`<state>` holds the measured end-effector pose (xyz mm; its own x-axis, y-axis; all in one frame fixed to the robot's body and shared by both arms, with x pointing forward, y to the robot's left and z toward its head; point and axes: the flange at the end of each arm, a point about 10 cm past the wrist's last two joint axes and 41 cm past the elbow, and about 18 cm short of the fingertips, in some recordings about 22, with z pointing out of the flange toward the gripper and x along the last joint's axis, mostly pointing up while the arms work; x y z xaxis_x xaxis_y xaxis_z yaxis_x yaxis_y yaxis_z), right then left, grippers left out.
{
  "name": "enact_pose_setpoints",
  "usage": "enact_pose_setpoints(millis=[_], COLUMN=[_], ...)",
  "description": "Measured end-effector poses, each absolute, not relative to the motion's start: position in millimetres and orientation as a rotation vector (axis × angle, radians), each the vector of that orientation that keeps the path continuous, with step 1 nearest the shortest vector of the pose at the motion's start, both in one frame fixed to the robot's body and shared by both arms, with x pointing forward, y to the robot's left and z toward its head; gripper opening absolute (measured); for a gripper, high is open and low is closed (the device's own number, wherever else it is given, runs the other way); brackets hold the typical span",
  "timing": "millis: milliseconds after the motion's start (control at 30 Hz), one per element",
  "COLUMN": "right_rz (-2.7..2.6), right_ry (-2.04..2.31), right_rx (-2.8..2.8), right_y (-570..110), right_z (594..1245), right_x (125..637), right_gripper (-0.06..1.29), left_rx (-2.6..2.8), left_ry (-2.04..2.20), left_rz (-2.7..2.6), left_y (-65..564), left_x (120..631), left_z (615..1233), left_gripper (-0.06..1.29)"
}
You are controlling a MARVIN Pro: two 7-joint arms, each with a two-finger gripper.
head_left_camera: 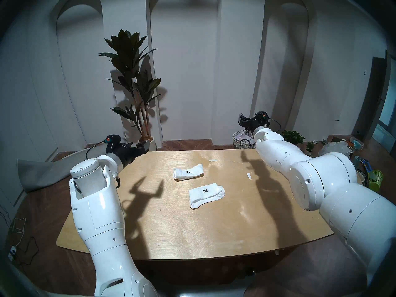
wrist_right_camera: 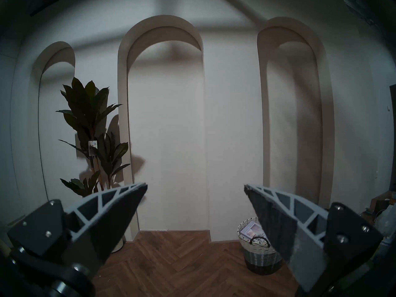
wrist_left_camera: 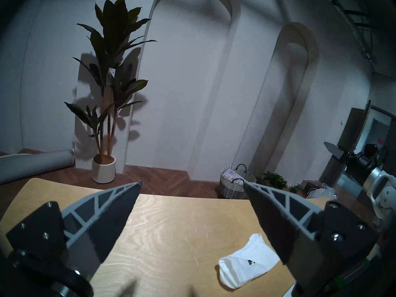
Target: Fold socks in half once and place them neatly on the table
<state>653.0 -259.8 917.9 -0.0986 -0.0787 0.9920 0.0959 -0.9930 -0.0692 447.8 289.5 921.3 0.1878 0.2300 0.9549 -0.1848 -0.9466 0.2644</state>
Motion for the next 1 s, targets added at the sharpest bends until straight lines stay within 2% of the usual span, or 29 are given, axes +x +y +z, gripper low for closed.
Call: enact_pose_setpoints(millis=[1000], right_rz=[-2.003], right_ry=[-0.283], right_rx=[-2.143], right_y=[-292.7], right_z=[900.7], right_x=[641.5], right_gripper=[1.23], left_rx=[2.049], left_ry=[0.029], left_rz=[1.997], left_y=[236.5], left_x=[495.7], left_z=[879.0], left_gripper=[1.23])
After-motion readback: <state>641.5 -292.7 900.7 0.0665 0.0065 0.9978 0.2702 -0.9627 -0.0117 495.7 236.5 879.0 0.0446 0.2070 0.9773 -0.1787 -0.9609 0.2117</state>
